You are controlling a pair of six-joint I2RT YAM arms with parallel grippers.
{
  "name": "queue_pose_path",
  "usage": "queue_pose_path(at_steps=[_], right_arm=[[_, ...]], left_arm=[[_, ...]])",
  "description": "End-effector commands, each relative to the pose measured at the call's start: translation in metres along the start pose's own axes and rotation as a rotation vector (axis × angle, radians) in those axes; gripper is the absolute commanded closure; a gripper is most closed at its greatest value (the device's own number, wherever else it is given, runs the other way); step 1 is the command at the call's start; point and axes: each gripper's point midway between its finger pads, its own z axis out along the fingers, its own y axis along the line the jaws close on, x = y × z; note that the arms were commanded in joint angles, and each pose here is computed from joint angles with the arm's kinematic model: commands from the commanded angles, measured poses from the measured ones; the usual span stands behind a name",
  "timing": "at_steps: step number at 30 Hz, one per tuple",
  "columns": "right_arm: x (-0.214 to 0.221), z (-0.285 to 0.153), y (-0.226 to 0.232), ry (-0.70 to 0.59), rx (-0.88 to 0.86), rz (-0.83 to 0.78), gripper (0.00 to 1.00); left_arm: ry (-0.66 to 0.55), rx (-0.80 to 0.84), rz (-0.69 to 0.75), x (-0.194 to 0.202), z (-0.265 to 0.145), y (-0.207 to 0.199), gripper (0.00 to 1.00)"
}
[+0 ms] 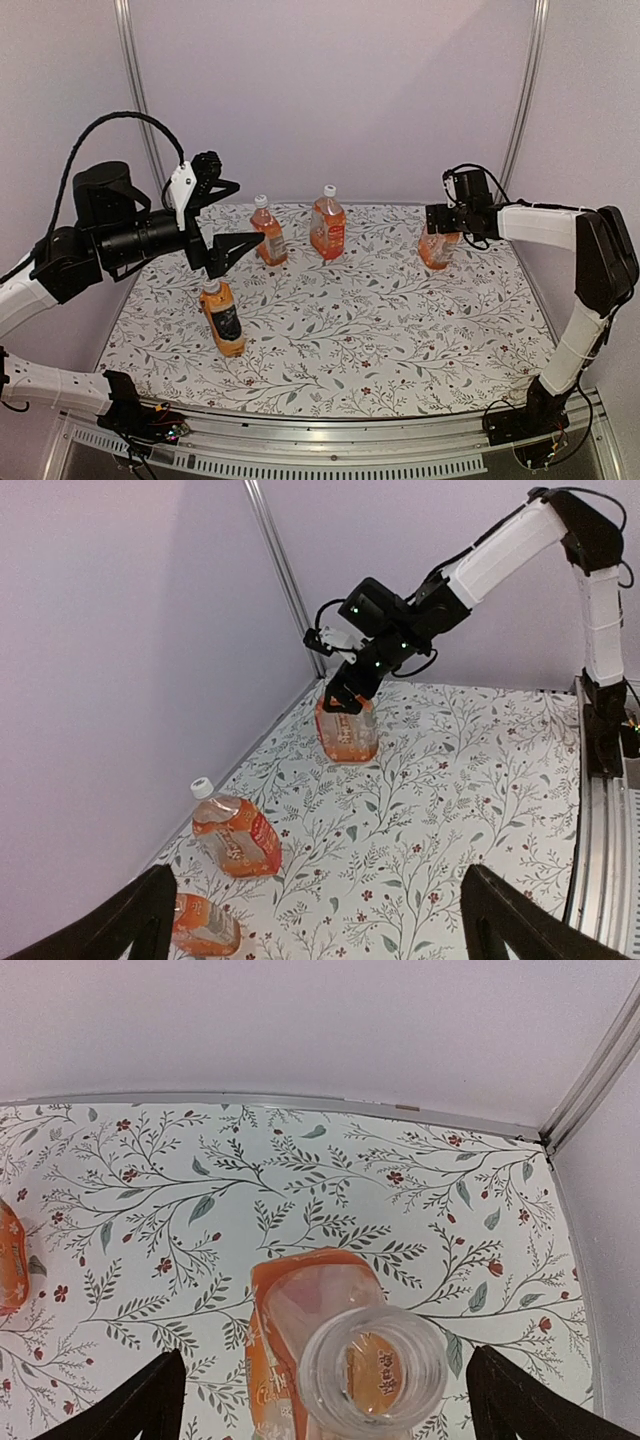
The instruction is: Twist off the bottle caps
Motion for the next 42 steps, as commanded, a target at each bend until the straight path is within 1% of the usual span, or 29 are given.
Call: queue_pose_path(at_steps=[1,8,10,13,16,18,22,24,26,27,31,33,34,37,40,42], right_arm=[[-0.040,-0.041,-0.003,-0.065,-0.030,0.003,0.01],[-0.067,-0.098,0.007,-0.118,-0.144,-0.012,0.01],[-0.076,-0.116,0.013,-0.144,-0.182,-0.023,0.01],[-0.090,-0.147,0.029,-0.182,-0.256,-0.038,0.01],[-0.101,-0.177,0.056,-0.222,-0.353,-0.052,0.01],[-0.102,-0.196,0.089,-0.241,-0.445,-0.085,0.01],[-0.096,-0.234,0.164,-0.261,-0.615,-0.183,0.01],[-0.087,-0.247,0.203,-0.258,-0.696,-0.219,0.01],[-0.080,-0.265,0.242,-0.252,-0.801,-0.239,0.01],[-0.070,-0.266,0.265,-0.228,-0.838,-0.253,0.01],[-0.038,-0.282,0.338,-0.194,-0.946,-0.326,0.01],[-0.017,-0.286,0.375,-0.175,-0.998,-0.366,0.01],[-0.014,-0.290,0.387,-0.175,-1.027,-0.372,0.01],[0.006,-0.289,0.427,-0.136,-1.097,-0.398,0.01],[0.013,-0.298,0.457,-0.122,-1.161,-0.391,0.01],[0.026,-0.293,0.474,-0.112,-1.167,-0.408,0.01]], left_arm=[[0.012,-0.002,-0.010,0.007,-0.003,0.000,0.01],[0.056,-0.049,-0.026,0.021,-0.013,0.011,0.00],[0.080,-0.070,-0.054,0.028,-0.019,0.019,0.00],[0.146,-0.111,-0.108,0.051,-0.031,0.031,0.01],[0.172,-0.195,-0.188,0.073,-0.047,0.047,0.01],[0.157,-0.268,-0.267,0.084,-0.059,0.059,0.00],[0.065,-0.422,-0.452,0.094,-0.089,0.085,0.01],[0.042,-0.462,-0.497,0.103,-0.100,0.089,0.02],[0.036,-0.510,-0.537,0.115,-0.110,0.092,0.03],[0.043,-0.536,-0.560,0.124,-0.114,0.094,0.03],[0.067,-0.672,-0.675,0.155,-0.136,0.105,0.06],[0.072,-0.697,-0.725,0.165,-0.140,0.105,0.09],[0.071,-0.695,-0.740,0.169,-0.140,0.103,0.10],[0.077,-0.657,-0.771,0.178,-0.136,0.094,0.11],[0.089,-0.632,-0.786,0.185,-0.132,0.089,0.12],[0.092,-0.628,-0.787,0.186,-0.131,0.089,0.11]])
